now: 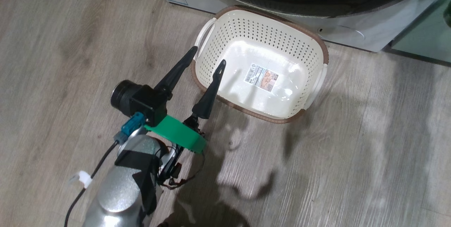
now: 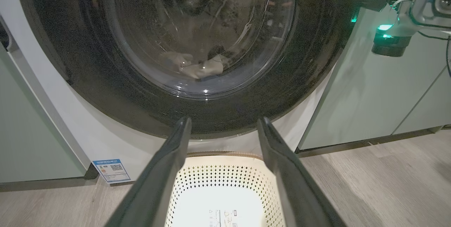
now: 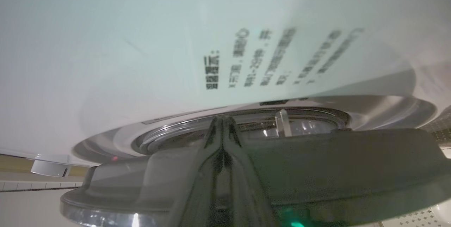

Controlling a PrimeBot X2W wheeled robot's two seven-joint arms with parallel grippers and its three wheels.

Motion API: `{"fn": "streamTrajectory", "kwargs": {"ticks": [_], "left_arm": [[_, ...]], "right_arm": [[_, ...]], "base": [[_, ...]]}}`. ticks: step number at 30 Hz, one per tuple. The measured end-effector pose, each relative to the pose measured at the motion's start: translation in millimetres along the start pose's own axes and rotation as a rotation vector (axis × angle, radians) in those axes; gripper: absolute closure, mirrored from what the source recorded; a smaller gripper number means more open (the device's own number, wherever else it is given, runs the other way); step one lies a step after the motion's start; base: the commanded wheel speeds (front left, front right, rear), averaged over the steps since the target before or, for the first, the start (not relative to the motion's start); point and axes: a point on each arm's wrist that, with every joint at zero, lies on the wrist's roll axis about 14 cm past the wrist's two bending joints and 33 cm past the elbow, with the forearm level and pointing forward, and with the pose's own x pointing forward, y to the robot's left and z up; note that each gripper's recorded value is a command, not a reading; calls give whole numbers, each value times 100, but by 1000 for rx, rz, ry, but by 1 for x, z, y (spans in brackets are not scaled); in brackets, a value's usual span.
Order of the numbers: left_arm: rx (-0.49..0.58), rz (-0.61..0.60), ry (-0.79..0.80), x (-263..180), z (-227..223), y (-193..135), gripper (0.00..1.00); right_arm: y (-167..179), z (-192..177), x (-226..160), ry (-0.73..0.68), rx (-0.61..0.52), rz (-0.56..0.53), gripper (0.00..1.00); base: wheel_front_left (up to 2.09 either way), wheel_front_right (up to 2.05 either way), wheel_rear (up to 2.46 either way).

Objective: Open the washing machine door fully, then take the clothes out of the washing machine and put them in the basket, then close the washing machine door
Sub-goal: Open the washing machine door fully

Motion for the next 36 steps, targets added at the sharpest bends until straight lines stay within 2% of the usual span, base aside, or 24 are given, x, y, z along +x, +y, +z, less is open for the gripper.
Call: {"fn": "streamTrajectory", "kwargs": {"ticks": [12, 23, 29, 36], "left_arm": [[-3, -3, -1, -1, 1, -2, 0], [-9, -16, -17, -2, 9, -7, 0], [-13, -24, -23, -3, 11, -11, 0], [-23, -30, -16, -8, 10, -15, 0]], "right_arm": [[5, -7, -3, 56, -27, -5, 100], [3, -28, -22, 156, -58, -7, 100], [4, -45, -34, 226, -51, 12, 100], [3, -86, -52, 354, -44, 43, 100]], "base": [[0, 0, 0], [0, 0, 0], [0, 0, 0], [0, 0, 0]]}}
